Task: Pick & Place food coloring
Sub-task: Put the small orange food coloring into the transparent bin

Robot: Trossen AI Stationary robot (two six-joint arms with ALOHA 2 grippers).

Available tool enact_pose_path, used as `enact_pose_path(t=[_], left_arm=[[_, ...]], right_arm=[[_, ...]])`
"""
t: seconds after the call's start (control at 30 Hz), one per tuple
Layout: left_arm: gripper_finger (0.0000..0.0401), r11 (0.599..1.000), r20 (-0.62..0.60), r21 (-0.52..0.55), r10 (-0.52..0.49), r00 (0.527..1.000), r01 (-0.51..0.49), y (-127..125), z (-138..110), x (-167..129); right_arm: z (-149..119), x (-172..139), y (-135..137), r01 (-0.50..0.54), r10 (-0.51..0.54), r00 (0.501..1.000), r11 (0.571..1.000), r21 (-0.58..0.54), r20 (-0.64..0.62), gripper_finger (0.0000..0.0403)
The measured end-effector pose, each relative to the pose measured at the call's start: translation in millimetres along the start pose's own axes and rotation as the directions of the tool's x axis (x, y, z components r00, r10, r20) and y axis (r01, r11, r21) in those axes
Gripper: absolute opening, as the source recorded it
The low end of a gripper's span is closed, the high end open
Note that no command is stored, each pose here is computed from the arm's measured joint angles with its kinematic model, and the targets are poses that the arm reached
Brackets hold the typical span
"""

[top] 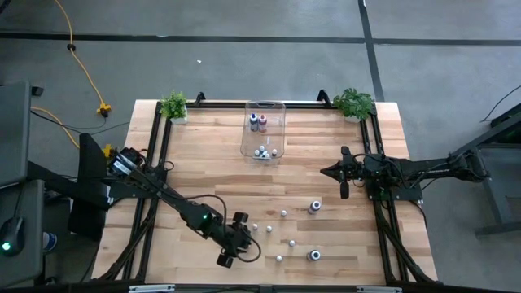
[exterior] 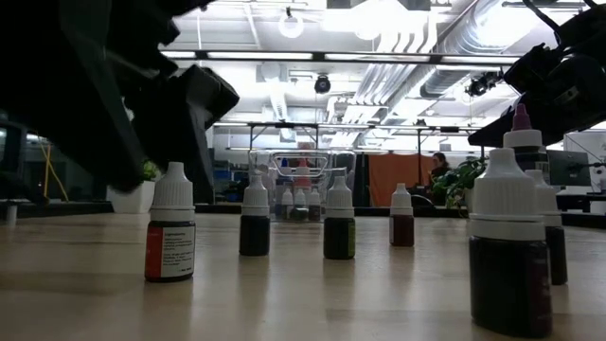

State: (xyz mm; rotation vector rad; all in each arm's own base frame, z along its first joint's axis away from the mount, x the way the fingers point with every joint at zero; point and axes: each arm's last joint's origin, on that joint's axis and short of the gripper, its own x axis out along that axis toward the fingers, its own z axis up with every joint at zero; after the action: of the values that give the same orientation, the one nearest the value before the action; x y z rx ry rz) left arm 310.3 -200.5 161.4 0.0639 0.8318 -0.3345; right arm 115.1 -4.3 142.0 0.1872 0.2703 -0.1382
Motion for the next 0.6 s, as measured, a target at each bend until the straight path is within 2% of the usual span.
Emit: enact_pose_path(t=[0.07, 0.47, 0.6], left_arm=[[0.0191, 1.0, 0.032, -0.001, -0.007, 0.999, 0.007, -1.0, 2.6, 3.7], [0.019, 1.0, -0.005, 0.004, 0.025, 1.0, -0.025, 0.6, -3.6, 8.6], [0.0178, 0.999, -0.01, 0.005, 0.031, 0.999, -0.031, 0.7, -5.4, 11.9]], right_arm=[[0.2, 0.0, 0.0, 0.0, 0.0, 1.0, 1.0, 0.0, 0.001, 0.0], [0.1, 0.0, 0.0, 0.0, 0.0, 1.0, 1.0, 0.0, 0.001, 0.0], [0.2, -0.1, 0.1, -0.001, 0.001, 1.0, 1.0, 0.0, 0.001, 0.0]])
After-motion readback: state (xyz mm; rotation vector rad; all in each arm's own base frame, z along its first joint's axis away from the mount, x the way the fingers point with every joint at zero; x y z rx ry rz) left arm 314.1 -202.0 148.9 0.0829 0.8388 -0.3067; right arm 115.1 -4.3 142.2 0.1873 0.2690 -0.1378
